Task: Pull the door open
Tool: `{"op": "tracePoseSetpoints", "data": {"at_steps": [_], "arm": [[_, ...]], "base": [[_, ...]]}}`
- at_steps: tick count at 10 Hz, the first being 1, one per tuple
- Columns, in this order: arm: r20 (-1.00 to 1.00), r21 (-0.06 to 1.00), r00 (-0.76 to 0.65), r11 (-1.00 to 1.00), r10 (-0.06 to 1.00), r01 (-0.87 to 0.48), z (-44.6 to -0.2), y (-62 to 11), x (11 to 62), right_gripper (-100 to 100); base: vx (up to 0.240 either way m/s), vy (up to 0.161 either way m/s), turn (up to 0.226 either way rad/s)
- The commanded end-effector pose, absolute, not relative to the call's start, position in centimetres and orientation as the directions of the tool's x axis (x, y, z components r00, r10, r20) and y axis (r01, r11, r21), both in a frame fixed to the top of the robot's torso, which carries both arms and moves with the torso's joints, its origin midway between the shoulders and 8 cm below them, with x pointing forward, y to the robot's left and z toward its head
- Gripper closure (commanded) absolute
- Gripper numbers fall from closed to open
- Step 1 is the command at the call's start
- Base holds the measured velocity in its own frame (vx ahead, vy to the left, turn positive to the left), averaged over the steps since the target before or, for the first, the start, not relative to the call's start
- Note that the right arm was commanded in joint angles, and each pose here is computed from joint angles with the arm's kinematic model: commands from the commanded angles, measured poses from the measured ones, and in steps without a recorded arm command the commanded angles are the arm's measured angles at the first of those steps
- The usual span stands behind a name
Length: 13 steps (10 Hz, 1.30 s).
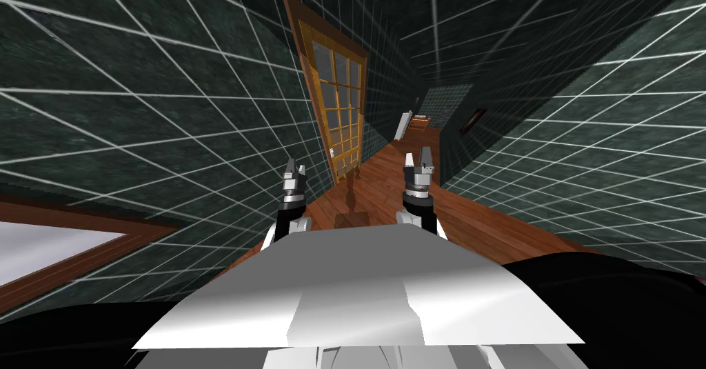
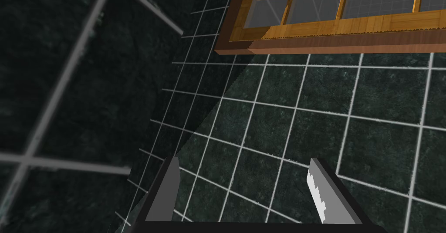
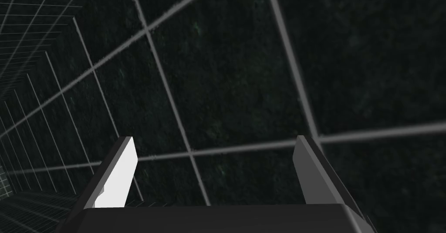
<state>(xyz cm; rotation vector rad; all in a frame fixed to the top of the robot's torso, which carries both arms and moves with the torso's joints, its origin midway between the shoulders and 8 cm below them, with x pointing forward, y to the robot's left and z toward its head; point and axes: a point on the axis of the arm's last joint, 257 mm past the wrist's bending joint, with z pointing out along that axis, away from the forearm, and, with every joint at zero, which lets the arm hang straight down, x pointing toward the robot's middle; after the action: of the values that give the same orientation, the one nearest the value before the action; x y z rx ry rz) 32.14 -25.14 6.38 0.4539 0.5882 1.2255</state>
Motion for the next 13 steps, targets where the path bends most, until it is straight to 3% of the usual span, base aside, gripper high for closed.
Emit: {"op": "tracePoseSetpoints", "data": {"at_steps": [1, 13], "arm": [[-0.202, 0.620, 0.230, 0.306, 0.952, -0.722, 5.5, -24.8, 32.8, -100], [-0.397, 0.617, 0.254, 0.462, 0.882, -0.637, -0.7, -22.2, 36.6, -100]], "base": [[0.088, 0.016, 0.000], [0.130, 0.026, 0.003]]}}
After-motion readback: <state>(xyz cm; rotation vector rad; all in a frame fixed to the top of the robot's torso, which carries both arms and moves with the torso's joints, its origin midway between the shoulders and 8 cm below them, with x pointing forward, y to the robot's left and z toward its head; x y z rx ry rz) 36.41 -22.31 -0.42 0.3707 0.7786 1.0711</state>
